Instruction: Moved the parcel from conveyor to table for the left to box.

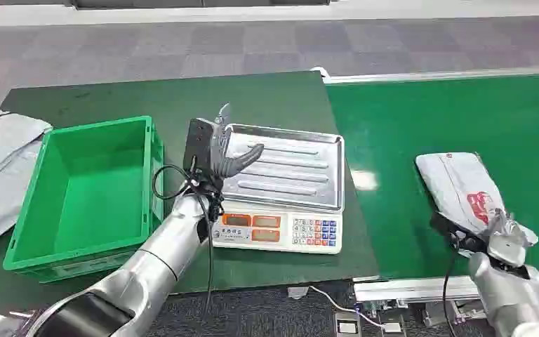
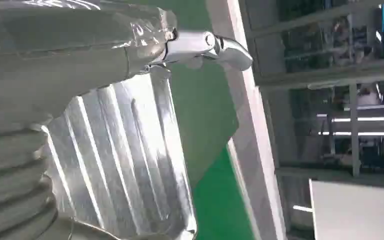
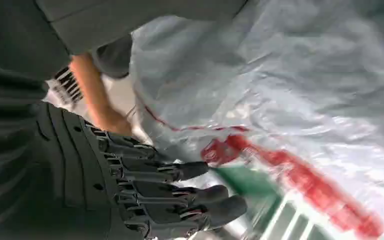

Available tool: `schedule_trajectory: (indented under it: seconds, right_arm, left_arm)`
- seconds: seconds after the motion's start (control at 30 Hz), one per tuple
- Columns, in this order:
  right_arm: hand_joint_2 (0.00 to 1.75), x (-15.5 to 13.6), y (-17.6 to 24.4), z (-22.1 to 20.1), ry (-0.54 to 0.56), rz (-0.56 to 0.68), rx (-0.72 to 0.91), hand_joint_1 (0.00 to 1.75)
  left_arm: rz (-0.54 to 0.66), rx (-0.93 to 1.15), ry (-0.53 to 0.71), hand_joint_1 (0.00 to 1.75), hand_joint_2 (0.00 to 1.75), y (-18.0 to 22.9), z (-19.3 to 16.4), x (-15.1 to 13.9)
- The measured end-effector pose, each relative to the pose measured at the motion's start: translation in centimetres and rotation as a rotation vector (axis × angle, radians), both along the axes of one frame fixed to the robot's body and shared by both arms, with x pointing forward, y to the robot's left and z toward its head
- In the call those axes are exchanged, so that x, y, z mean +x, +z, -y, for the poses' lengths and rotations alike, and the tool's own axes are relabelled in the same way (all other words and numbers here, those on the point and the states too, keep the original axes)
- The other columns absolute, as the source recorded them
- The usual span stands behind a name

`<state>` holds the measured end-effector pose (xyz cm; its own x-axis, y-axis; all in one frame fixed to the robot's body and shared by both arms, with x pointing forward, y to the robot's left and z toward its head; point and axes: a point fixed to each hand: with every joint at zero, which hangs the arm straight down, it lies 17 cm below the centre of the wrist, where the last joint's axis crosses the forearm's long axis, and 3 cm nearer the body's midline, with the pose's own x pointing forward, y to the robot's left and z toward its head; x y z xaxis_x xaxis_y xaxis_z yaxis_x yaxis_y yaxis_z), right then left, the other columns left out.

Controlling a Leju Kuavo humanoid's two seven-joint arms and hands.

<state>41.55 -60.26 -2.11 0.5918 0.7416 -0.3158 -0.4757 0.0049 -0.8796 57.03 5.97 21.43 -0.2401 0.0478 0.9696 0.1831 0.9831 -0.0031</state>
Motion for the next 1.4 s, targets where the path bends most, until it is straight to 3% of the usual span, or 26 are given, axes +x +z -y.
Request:
schedule_trajectory:
  seconds: [0.17,0.2,0.37,0.57,0.9,1.17,1.27,1.4]
  right_arm:
    - [1.75,0.7,-0.5,-0.4,0.004,-0.073,0.089,0.00]
    - [1.75,0.9,-0.3,-0.4,0.003,-0.073,0.092,1.75]
    - [1.75,1.3,-0.9,-1.2,0.018,-0.142,0.189,1.75]
    - [1.75,3.6,1.5,-1.0,0.028,-0.122,0.274,1.75]
    - [1.75,4.0,2.6,-0.7,0.042,-0.158,0.314,1.75]
    - [1.75,4.8,3.5,-0.2,0.036,-0.102,0.263,1.75]
    - [1.75,6.9,5.6,0.1,0.047,0.043,0.204,1.75]
    - [1.75,11.6,12.0,-1.4,0.128,0.365,0.131,1.75]
  left_arm:
    - [-0.016,-0.020,0.027,0.00,1.75,-0.6,-1.4,0.2]
    - [-0.016,-0.020,0.029,0.00,1.75,-0.7,-1.5,0.2]
    - [-0.015,-0.021,0.054,0.00,1.75,-0.7,-2.3,0.5]
    - [-0.019,-0.027,0.082,0.00,1.75,-1.0,-3.4,0.6]
    - [-0.023,-0.032,0.089,0.00,1.75,-1.3,-3.9,0.5]
    - [-0.022,-0.035,0.098,0.00,1.75,-1.5,-4.1,0.3]
    - [-0.012,-0.032,0.109,0.00,1.75,-1.5,-4.4,0.2]
    - [0.014,-0.005,0.143,0.00,1.75,-1.5,-5.2,-0.1]
